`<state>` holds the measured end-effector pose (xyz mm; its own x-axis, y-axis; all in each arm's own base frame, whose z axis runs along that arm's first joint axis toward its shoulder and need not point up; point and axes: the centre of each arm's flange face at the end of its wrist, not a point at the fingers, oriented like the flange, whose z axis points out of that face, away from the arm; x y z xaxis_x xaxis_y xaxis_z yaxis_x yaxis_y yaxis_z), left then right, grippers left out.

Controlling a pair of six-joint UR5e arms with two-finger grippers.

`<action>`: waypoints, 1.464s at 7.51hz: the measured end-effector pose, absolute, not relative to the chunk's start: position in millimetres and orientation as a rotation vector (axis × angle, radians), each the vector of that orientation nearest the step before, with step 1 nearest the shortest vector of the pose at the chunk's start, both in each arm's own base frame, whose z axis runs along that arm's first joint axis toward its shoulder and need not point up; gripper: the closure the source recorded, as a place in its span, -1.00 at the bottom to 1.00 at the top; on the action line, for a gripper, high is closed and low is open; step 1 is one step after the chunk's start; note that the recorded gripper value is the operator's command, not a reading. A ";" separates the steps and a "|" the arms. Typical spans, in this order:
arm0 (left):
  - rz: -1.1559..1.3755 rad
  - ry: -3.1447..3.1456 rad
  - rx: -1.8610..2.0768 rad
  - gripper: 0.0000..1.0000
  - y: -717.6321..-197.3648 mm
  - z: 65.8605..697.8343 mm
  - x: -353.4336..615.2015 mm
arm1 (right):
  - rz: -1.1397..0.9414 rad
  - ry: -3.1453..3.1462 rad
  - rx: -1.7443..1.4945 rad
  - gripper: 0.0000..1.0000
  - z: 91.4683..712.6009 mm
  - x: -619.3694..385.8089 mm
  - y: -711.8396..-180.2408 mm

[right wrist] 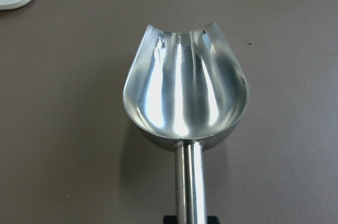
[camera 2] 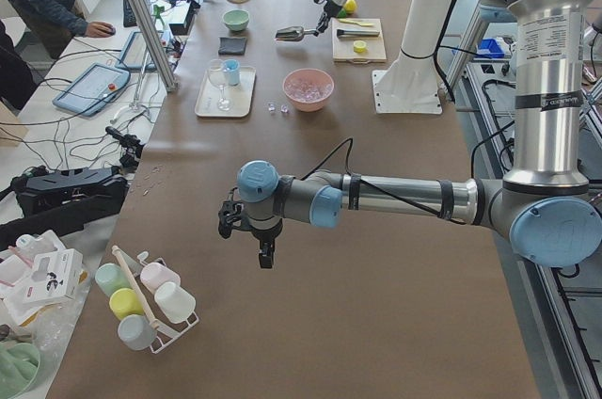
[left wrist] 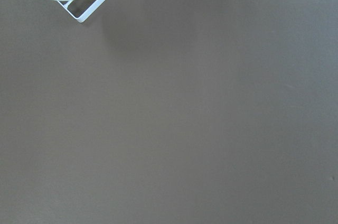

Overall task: Put ice in cup with scoop
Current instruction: 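Lower the scoop onto the table and open the right gripper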

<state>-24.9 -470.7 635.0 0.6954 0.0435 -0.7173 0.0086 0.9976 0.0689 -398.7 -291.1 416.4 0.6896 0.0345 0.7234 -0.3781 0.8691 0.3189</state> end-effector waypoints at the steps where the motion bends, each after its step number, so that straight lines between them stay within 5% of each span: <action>1: 0.034 0.815 0.083 -0.97 -463.3 640.1 -37.1 | 0.238 -0.784 0.470 -1.00 416.0 -399.7 -290.4; 8: 0.023 0.910 0.065 -0.97 -439.5 647.4 -62.9 | 0.190 -0.812 0.415 -1.00 401.4 -384.2 -300.1; 11: 0.026 0.911 0.063 -0.97 -439.3 647.1 -61.3 | 0.108 -0.811 0.286 -1.00 402.6 -333.1 -348.0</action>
